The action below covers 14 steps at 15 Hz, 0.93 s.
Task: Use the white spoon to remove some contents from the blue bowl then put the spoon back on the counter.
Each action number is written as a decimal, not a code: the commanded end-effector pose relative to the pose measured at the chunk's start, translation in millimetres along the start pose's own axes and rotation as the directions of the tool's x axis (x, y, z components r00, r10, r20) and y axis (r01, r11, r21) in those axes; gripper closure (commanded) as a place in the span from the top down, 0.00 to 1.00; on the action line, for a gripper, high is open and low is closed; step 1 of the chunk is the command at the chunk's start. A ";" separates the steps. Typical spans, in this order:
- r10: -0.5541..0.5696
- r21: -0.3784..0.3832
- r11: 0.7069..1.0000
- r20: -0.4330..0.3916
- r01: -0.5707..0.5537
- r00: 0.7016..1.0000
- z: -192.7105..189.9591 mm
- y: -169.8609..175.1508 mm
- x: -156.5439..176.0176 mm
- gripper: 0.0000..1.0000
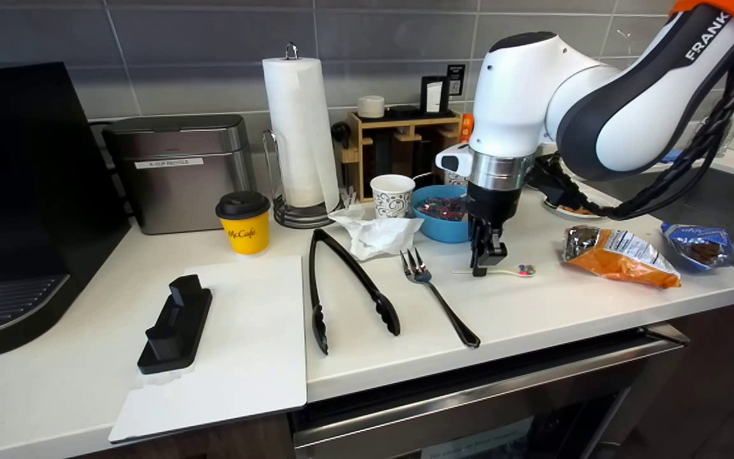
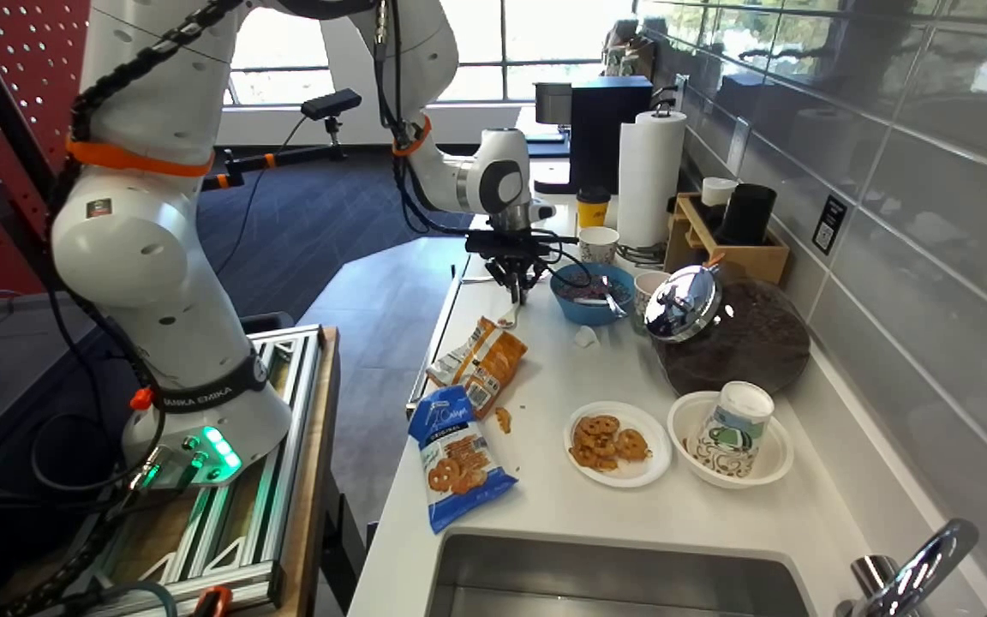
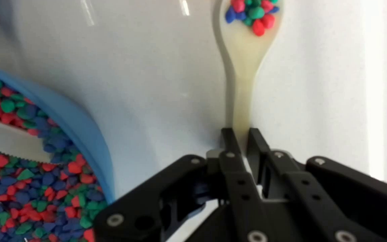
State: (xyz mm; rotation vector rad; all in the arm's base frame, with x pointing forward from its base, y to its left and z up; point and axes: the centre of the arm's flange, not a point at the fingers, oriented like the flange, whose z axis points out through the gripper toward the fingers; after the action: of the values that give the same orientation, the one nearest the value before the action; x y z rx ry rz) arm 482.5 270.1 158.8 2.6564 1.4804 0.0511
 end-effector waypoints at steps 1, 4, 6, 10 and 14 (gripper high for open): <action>-0.036 0.001 0.999 -0.009 0.036 0.999 8.2 4.0 2.2 0.03; -0.050 0.008 0.999 -0.005 0.050 0.999 8.8 3.0 2.9 0.38; -0.056 0.026 0.998 -0.021 0.056 0.998 5.7 2.0 4.2 0.44; -0.039 0.040 0.998 -0.065 0.042 0.997 -22.7 2.0 9.2 0.74; 0.193 0.199 0.963 -0.046 -0.180 0.980 -82.2 -11.0 2.9 1.00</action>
State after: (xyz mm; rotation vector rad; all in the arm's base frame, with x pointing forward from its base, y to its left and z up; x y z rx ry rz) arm 484.7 290.8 189.8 2.8188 1.4557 0.0672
